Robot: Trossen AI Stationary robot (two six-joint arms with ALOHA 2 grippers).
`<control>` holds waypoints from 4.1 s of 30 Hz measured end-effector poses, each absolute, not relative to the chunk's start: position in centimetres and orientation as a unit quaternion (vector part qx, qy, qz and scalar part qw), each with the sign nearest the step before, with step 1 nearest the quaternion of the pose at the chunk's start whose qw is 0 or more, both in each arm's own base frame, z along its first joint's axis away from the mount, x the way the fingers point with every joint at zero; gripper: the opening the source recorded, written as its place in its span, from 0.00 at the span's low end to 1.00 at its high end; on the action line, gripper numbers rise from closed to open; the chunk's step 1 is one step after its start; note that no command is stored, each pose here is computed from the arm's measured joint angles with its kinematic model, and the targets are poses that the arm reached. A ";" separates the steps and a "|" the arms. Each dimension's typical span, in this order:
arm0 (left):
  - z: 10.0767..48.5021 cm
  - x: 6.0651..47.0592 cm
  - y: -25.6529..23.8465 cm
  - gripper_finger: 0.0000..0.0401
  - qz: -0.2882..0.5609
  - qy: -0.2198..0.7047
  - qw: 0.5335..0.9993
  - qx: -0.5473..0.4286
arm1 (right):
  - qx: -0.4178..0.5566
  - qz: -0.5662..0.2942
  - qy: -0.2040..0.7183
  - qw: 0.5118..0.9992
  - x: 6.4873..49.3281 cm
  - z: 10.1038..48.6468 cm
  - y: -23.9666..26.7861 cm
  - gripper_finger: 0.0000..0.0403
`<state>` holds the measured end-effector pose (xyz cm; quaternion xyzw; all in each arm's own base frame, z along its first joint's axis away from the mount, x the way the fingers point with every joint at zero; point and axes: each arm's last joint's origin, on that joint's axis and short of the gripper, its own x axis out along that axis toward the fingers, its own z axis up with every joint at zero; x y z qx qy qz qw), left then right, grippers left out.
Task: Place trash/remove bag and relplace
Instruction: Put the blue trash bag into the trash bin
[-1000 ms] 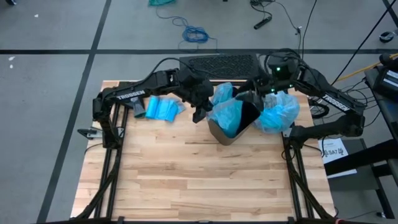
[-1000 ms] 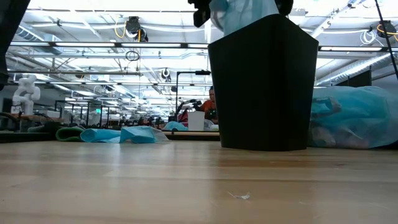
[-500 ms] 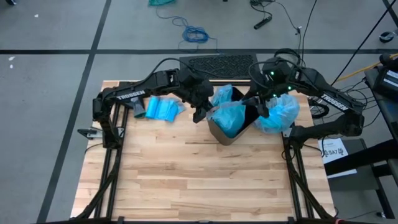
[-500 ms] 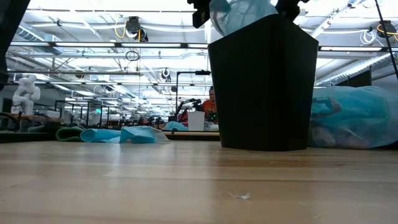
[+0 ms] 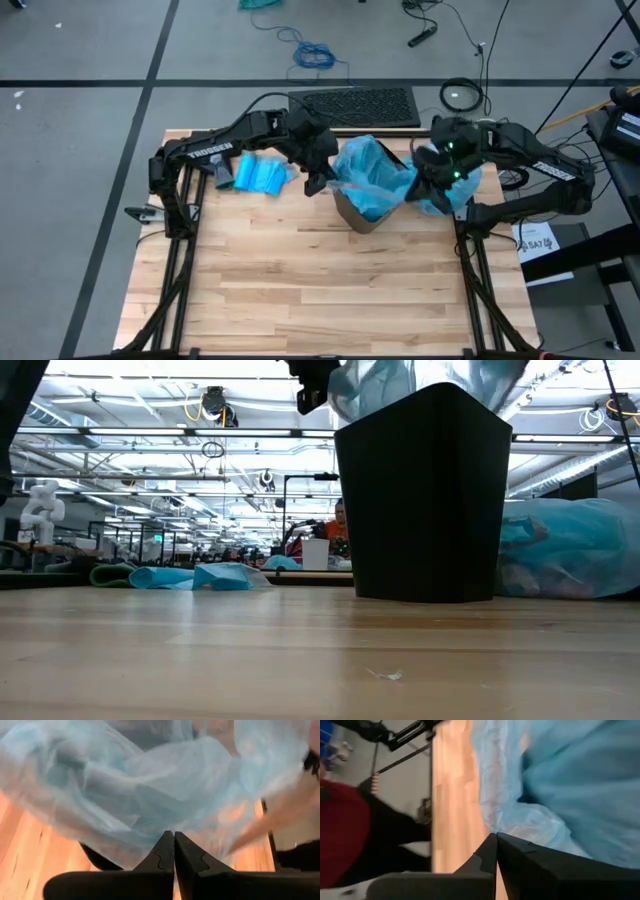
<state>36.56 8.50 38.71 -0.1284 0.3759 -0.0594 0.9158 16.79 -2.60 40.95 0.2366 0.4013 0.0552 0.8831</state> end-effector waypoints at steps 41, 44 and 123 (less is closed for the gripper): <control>28.7 33.3 10.7 0.01 -0.014 0.617 0.784 -0.059 | 0.366 -0.111 0.597 0.705 25.5 33.6 7.0 0.00; 29.9 32.5 11.0 0.01 -0.005 0.601 0.797 -0.060 | 0.368 -0.109 0.594 0.707 25.4 33.7 7.0 0.00; 37.1 27.4 18.5 0.01 -0.080 0.188 0.966 -0.156 | 0.337 -0.354 0.330 0.807 18.6 39.5 -0.1 0.41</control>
